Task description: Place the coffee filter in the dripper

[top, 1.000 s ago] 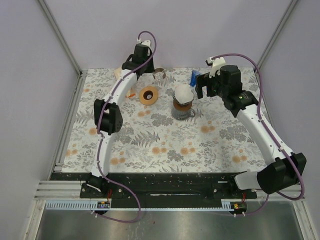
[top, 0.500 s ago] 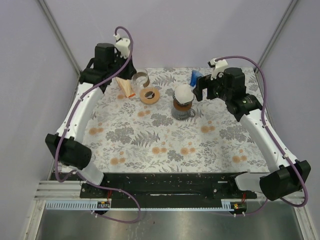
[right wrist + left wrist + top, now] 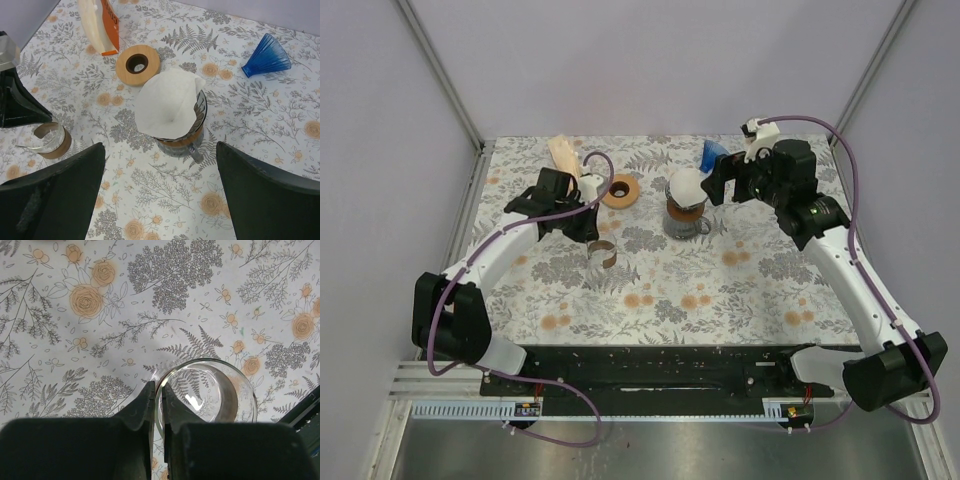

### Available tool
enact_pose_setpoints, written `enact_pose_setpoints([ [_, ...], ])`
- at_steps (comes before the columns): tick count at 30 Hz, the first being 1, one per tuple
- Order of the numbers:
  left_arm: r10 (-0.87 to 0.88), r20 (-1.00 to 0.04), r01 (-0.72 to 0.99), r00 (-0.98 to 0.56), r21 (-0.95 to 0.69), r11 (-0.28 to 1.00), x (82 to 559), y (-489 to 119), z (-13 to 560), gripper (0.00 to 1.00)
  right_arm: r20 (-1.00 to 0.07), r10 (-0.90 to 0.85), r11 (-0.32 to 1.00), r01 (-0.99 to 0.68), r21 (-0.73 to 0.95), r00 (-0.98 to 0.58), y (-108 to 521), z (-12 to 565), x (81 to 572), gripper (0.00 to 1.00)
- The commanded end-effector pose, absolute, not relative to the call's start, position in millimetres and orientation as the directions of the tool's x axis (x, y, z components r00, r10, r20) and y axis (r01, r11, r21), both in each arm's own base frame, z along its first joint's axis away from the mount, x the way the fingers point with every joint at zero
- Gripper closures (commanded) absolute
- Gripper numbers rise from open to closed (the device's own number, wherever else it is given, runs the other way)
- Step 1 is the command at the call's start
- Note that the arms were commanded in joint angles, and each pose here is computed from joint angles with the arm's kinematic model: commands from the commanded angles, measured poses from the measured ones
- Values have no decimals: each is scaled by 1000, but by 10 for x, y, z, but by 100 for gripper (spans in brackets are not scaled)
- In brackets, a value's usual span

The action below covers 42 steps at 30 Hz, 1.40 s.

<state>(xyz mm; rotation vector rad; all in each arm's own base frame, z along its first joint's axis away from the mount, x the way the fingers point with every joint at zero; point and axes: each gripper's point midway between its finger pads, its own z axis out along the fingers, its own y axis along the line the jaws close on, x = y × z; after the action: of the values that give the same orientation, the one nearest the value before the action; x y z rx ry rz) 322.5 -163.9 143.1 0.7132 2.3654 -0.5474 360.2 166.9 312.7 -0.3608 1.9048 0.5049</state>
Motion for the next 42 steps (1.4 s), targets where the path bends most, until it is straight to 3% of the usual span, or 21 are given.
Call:
enact_pose_setpoints([
  [1,337,-795,687,-504,-133,714,3411,-1820,1735,100,-951,39,849,-491,193,-307,1672,3389,3507,1],
  [11,349,-808,709,-474,-116,696,3439,-1902,1517,100,-949,31,853,-486,188,-313,1656,3353,3498,1],
  [12,352,-811,719,-468,-117,685,3423,-1926,1526,93,-949,31,854,-485,188,-313,1655,3354,3504,1],
  [13,352,-811,726,-467,-125,676,3402,-1941,1542,79,-949,29,853,-486,187,-315,1659,3343,3509,1],
  [18,351,-806,736,-476,-148,660,3394,-1984,1729,41,-946,22,854,-486,185,-322,1671,3303,3552,1],
  [24,261,-849,720,-460,-185,668,3583,-2022,2396,22,-943,4,853,-491,177,-334,1689,3228,3599,1],
  [27,216,-869,711,-445,-196,675,3756,-2049,2633,20,-941,-10,856,-489,166,-337,1684,3185,3624,1],
  [29,179,-867,640,-465,-189,744,3983,-1990,2589,20,-944,-17,858,-489,156,-331,1674,3190,3630,1],
  [34,86,-788,364,-610,-182,913,4609,-1745,2075,19,-947,-38,870,-477,126,-319,1636,3187,3679,0],
  [42,90,-764,229,-639,-77,970,5307,-1634,1614,17,-945,-102,879,-473,62,-312,1571,3117,3709,0],
])
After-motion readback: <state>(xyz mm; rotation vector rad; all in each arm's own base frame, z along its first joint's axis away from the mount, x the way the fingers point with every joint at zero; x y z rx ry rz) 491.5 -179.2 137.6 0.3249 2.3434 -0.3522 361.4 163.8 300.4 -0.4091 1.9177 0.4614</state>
